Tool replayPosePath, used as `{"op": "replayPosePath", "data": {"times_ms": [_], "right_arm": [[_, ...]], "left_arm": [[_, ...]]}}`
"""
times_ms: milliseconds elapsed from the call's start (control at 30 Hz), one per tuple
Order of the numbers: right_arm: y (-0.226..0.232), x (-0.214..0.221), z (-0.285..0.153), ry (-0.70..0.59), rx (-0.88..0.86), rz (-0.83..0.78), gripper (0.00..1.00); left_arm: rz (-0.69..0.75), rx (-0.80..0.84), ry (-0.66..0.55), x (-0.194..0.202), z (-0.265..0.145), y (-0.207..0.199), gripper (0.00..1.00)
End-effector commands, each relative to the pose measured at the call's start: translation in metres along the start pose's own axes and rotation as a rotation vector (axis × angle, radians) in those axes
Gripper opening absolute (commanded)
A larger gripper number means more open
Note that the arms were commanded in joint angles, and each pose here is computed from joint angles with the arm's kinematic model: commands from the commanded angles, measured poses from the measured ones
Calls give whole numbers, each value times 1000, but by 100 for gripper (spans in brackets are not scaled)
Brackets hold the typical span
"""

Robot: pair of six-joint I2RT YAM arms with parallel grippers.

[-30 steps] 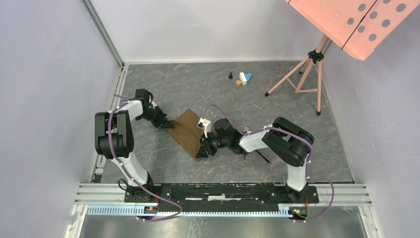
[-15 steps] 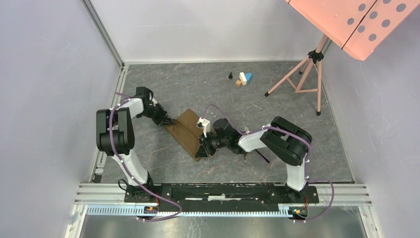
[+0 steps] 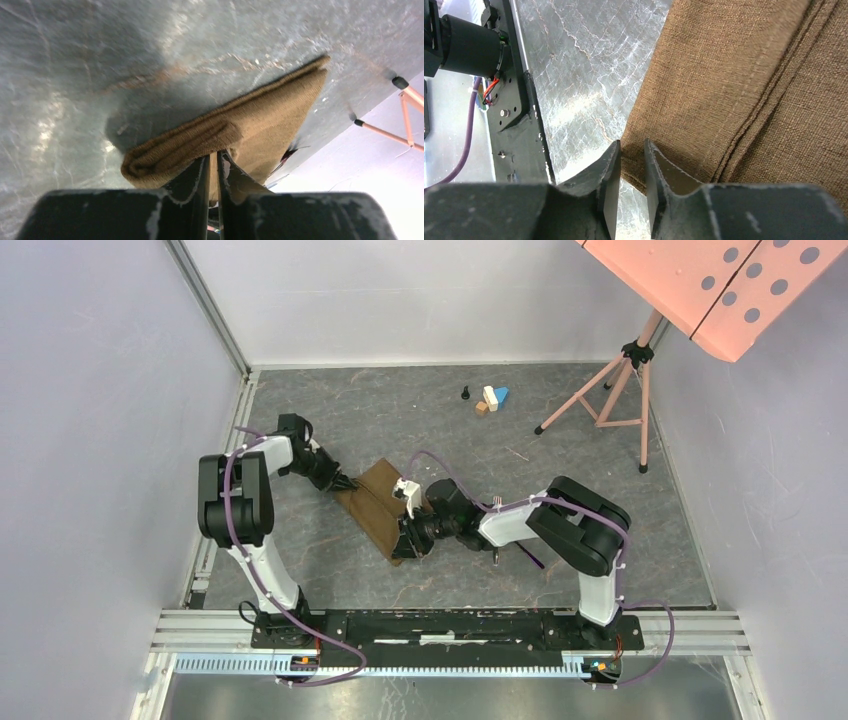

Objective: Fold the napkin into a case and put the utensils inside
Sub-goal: Smooth out the 2/3-rectangle-folded napkin at the center of the board.

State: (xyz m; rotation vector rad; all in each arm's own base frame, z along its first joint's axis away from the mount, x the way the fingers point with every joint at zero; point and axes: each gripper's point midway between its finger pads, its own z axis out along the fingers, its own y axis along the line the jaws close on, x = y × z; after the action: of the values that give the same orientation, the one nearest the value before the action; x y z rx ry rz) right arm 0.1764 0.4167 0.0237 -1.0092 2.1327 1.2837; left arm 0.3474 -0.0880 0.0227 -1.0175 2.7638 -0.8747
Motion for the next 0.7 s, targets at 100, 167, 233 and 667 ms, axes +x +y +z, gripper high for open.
{"op": "replayPosePath", "data": {"times_ms": [100, 167, 233, 667], "right_arm": [[5, -42, -19, -46, -2, -17, 39], [2, -46, -23, -48, 7, -22, 40], [0, -47, -24, -52, 6, -17, 40], [-15, 4, -23, -12, 56, 57, 28]], "left_arm": [[218, 49, -59, 20, -51, -33, 30], [242, 30, -61, 30, -56, -28, 33], [236, 19, -57, 38, -55, -20, 34], [232, -20, -53, 68, -43, 5, 41]]}}
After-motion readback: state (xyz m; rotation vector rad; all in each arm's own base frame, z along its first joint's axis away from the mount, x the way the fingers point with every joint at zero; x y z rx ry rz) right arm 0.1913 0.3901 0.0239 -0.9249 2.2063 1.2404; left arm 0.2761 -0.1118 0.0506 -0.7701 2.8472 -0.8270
